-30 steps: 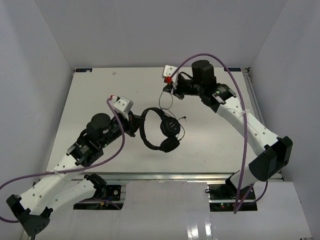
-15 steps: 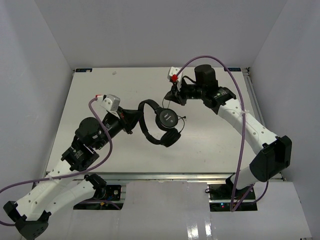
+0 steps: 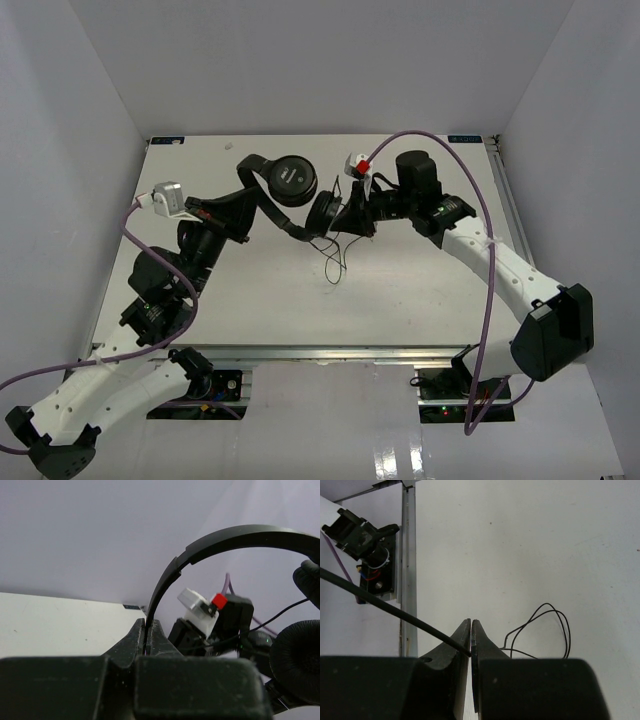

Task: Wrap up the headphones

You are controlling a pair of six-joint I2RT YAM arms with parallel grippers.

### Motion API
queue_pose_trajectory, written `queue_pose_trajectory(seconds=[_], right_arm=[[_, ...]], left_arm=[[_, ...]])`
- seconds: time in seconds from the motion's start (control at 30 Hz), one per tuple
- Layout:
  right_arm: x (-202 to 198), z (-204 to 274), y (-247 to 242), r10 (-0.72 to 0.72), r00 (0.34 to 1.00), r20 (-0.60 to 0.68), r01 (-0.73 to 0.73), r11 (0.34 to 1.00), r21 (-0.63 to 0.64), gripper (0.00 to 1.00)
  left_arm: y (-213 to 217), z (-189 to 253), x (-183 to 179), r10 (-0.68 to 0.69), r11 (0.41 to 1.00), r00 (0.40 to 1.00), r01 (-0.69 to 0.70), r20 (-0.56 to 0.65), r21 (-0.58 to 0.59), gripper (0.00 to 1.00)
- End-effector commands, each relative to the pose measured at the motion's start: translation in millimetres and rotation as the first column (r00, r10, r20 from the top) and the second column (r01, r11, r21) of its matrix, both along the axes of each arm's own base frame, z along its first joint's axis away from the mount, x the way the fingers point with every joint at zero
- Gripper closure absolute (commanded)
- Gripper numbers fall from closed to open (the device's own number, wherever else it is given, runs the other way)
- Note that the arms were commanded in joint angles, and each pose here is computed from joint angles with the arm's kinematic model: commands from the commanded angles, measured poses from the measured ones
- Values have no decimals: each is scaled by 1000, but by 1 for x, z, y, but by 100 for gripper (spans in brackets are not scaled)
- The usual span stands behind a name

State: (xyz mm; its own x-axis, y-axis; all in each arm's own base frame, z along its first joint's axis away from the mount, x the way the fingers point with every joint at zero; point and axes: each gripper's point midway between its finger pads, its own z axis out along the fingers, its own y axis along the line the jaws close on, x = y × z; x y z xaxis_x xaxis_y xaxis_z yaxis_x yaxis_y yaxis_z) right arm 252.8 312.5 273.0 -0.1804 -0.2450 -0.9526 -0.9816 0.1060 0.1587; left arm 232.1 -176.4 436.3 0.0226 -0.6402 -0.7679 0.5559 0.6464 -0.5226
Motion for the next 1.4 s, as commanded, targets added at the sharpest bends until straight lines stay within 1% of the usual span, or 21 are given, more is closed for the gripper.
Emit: queue_pose_trajectory(seconds=[0.0,0.2,0.37,0.5,0.57,0.67,0.77,0.83,0.9,1.1,1.23,1.37], right_arm=[[-19,29,1,55,998,-3,-54,993,103,92],[-20,29,0,41,999,-8,-40,993,110,92],[-22,28,1,25,999,44,-28,996,81,92],[-20,28,1,-8,993,114,4,999,40,92],[-18,31,2,-22,985,171,20,1000,11,92],[-14,27,1,-42,972,231,55,997,-51,92],[-6,29,1,-41,939,341,83,991,-109,92],[-6,30,1,-12,914,406,80,986,-149,92],[-1,30,-5,-6,875,485,117,973,-198,92],[-2,62,-19,30,716,698,200,948,-246,92],[-9,77,-23,95,599,795,224,933,-280,92],[-12,95,-26,118,502,857,264,922,-282,92]], left_arm=[[37,34,0,123,966,992,-117,14,-229,100],[48,29,10,186,935,982,-190,-44,-301,100],[53,21,22,233,911,967,-254,-103,-324,100],[53,15,32,270,903,952,-303,-145,-305,100],[52,13,38,286,897,944,-325,-167,-299,100],[49,11,44,295,898,937,-339,-188,-280,100],[45,6,51,314,902,926,-360,-210,-240,100],[43,3,56,334,905,916,-377,-221,-195,100],[42,-7,61,367,906,898,-404,-241,-125,100],[44,-37,77,468,881,844,-467,-261,72,100],[37,-59,89,483,875,833,-448,-271,184,100],[25,-83,98,479,869,829,-401,-289,291,100]])
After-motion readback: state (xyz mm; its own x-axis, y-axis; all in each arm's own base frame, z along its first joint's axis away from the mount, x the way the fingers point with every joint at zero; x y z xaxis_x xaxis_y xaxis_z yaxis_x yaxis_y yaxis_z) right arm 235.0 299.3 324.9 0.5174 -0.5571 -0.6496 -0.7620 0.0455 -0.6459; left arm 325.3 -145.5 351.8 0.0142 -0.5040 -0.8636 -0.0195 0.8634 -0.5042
